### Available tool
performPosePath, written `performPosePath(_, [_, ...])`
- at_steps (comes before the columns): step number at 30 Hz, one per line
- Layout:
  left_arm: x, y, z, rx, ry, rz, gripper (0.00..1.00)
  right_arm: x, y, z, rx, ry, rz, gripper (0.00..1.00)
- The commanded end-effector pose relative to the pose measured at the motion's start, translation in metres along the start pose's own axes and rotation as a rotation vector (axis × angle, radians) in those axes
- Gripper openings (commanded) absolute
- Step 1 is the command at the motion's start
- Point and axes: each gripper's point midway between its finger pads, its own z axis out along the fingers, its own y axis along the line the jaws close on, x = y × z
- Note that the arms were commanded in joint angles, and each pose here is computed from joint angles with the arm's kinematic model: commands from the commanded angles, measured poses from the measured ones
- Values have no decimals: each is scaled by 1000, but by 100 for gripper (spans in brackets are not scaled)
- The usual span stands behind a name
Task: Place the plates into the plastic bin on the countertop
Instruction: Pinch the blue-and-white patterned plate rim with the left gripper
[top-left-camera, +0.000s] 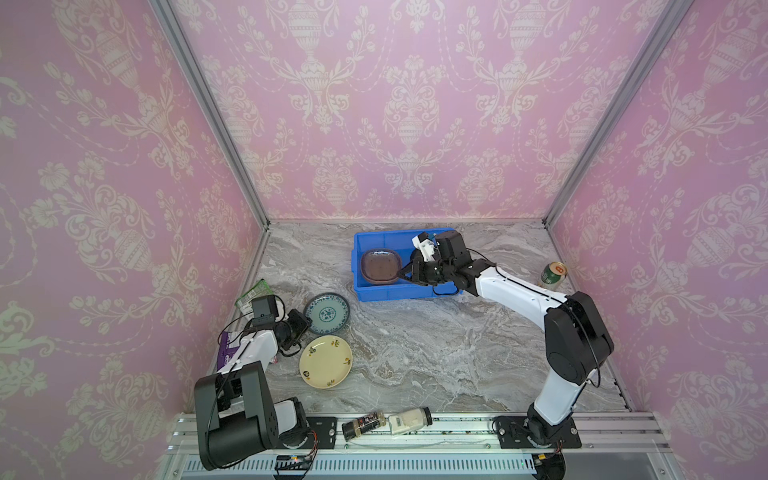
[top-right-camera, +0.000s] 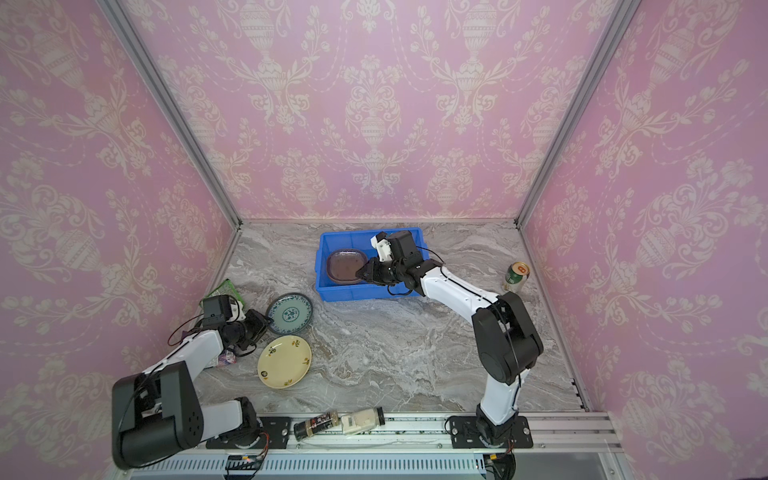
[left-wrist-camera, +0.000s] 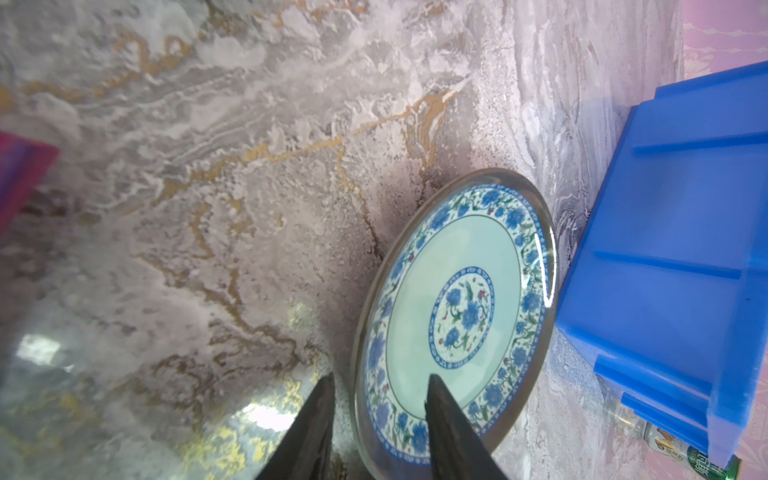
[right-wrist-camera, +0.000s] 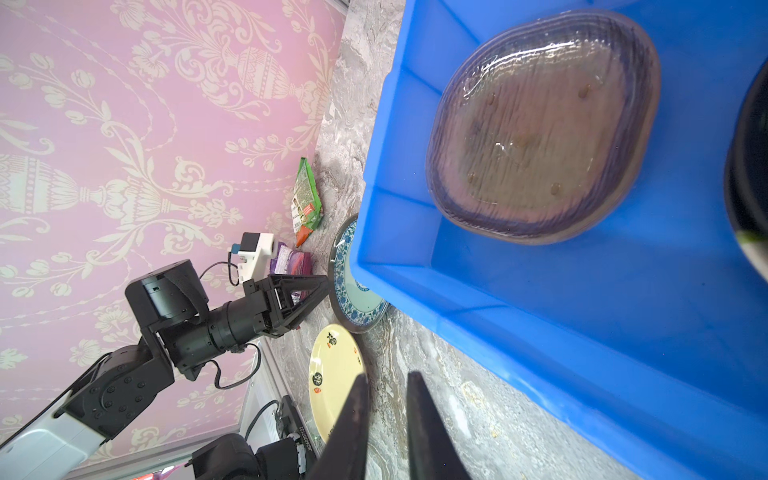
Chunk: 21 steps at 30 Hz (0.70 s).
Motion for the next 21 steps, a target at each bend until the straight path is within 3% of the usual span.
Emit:
performPosePath(1, [0,2,4,12,1,-23,37,-3,6,2,-6,8,-22,19])
performPosePath(21, [0,13,22,-3,34,-47,8,-9,5,10,9,27,-24,17])
